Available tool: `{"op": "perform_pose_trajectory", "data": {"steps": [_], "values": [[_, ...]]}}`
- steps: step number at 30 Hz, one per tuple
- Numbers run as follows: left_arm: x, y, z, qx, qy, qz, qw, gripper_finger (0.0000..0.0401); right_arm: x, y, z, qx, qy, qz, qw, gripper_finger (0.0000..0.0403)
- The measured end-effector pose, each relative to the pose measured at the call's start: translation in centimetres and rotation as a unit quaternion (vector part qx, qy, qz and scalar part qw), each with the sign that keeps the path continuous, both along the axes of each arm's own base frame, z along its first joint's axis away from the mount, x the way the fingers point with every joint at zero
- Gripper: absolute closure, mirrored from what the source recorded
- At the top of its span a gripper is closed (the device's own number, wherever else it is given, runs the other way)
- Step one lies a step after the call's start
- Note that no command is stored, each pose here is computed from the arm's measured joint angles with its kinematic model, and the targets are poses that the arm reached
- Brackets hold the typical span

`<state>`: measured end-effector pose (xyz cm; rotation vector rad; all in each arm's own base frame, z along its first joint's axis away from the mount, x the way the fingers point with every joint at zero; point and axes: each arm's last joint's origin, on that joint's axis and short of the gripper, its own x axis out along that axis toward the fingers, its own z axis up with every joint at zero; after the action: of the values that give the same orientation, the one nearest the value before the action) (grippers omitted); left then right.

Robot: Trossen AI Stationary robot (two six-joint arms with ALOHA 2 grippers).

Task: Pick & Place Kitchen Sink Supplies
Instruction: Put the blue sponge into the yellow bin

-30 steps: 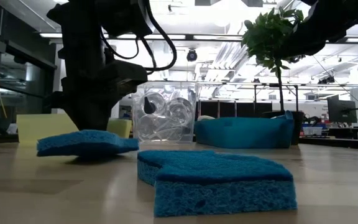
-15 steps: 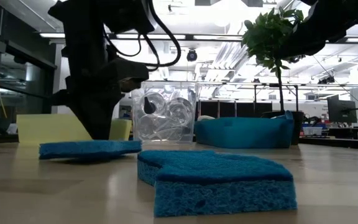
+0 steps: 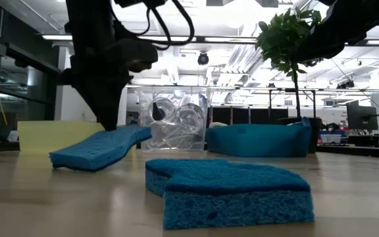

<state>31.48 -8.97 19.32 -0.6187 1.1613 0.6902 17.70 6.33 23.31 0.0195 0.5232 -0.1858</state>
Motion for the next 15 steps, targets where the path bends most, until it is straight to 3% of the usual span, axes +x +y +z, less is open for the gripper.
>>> {"op": "perform_pose_trajectory", "data": {"steps": [15], "values": [[0.26,-0.15,0.87,0.018,-0.008,-0.003,1.000,0.0401,0.61,0.36,0.05,0.018,-0.014,0.013,1.000,0.0220]]}}
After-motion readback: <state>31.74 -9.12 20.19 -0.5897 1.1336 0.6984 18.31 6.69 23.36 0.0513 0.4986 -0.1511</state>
